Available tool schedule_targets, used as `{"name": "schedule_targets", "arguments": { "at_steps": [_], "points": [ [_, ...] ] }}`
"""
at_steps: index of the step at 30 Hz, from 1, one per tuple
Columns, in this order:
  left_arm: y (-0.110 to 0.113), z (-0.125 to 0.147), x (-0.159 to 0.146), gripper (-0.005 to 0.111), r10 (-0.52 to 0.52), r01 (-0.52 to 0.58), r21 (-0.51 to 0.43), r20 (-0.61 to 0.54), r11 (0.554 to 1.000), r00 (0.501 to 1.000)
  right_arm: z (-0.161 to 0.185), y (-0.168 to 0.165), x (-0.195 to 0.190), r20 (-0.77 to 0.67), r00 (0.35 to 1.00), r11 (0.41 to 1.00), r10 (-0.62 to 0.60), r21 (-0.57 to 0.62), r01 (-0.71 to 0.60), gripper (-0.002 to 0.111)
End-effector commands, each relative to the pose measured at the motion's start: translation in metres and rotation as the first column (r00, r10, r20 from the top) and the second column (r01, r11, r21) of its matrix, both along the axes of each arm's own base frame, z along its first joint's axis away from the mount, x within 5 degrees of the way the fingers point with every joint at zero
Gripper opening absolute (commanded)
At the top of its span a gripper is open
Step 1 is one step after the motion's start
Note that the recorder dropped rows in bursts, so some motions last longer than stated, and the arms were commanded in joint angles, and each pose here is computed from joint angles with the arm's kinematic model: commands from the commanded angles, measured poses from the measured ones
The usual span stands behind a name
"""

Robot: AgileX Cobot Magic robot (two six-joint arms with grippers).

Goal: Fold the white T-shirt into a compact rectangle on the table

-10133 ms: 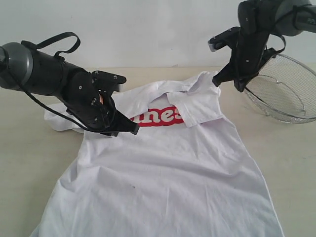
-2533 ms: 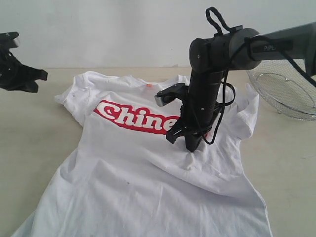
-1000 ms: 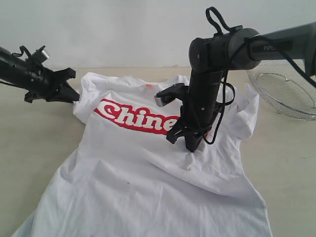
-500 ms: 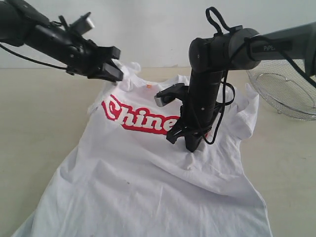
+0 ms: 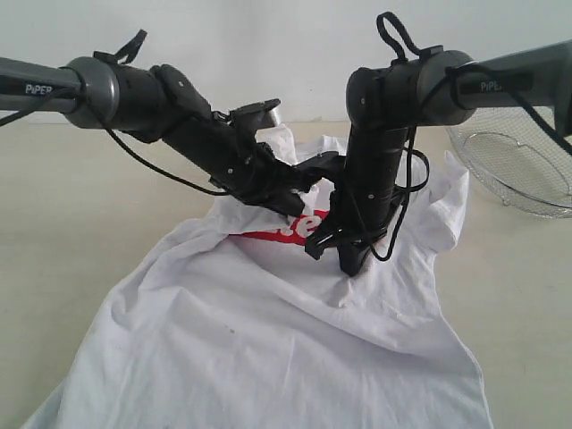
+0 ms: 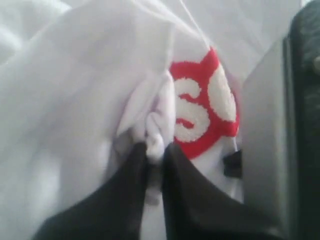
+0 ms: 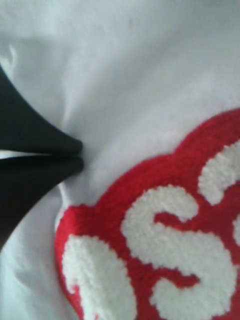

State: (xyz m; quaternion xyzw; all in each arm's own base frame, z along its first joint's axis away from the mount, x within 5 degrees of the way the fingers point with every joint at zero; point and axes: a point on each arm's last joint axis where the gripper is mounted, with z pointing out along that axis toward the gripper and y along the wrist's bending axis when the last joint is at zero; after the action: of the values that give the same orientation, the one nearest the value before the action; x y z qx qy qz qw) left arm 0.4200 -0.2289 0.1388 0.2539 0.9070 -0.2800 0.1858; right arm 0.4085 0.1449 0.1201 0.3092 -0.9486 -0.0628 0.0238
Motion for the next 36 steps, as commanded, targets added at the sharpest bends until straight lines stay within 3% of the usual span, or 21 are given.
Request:
{"name": "schedule_targets", "arguments": {
  "at_steps": [1,2,4,10,12,19,31,36],
  "points": [
    [0.010,0.052,0.004,0.031,-0.008,0.011,-0.022,0.130,1.000,0.991,-0.022,-0.001,-0.008,-0.083,0.996,0.999,0.023,-0.035,-0.026,0.000],
    [0.015,0.063,0.004,0.043,-0.012,0.014,-0.010,0.161,1.000,0.987,-0.022,-0.005,-0.008,-0.084,0.996,0.997,-0.018,-0.071,0.012,0.000],
    [0.028,0.078,0.006,0.056,0.021,-0.022,0.000,0.185,1.000,0.983,-0.023,-0.011,-0.005,-0.058,0.996,0.988,-0.065,-0.143,0.056,0.000],
    [0.053,0.082,0.017,0.053,0.070,-0.076,0.023,0.214,0.997,0.974,0.008,-0.013,-0.005,0.013,0.996,0.986,-0.085,-0.142,0.086,0.000],
    [0.074,0.079,0.027,0.052,0.140,-0.163,0.079,0.243,0.983,0.960,0.017,-0.015,-0.010,-0.022,0.996,0.984,-0.084,-0.161,0.079,0.000],
    [0.103,0.055,0.038,0.052,0.203,-0.229,0.131,0.185,0.965,0.962,0.017,-0.019,-0.010,-0.047,0.993,0.984,-0.110,-0.148,0.102,0.000],
    [0.104,0.009,0.045,0.051,0.252,-0.259,0.116,0.074,0.959,0.965,0.017,-0.021,-0.010,-0.053,0.992,0.983,-0.112,-0.150,0.103,0.000],
    [0.096,0.011,0.040,0.034,0.243,-0.243,0.034,-0.004,0.970,0.970,0.017,-0.021,-0.010,-0.053,0.992,0.983,-0.112,-0.150,0.103,0.000]
  ]
}}
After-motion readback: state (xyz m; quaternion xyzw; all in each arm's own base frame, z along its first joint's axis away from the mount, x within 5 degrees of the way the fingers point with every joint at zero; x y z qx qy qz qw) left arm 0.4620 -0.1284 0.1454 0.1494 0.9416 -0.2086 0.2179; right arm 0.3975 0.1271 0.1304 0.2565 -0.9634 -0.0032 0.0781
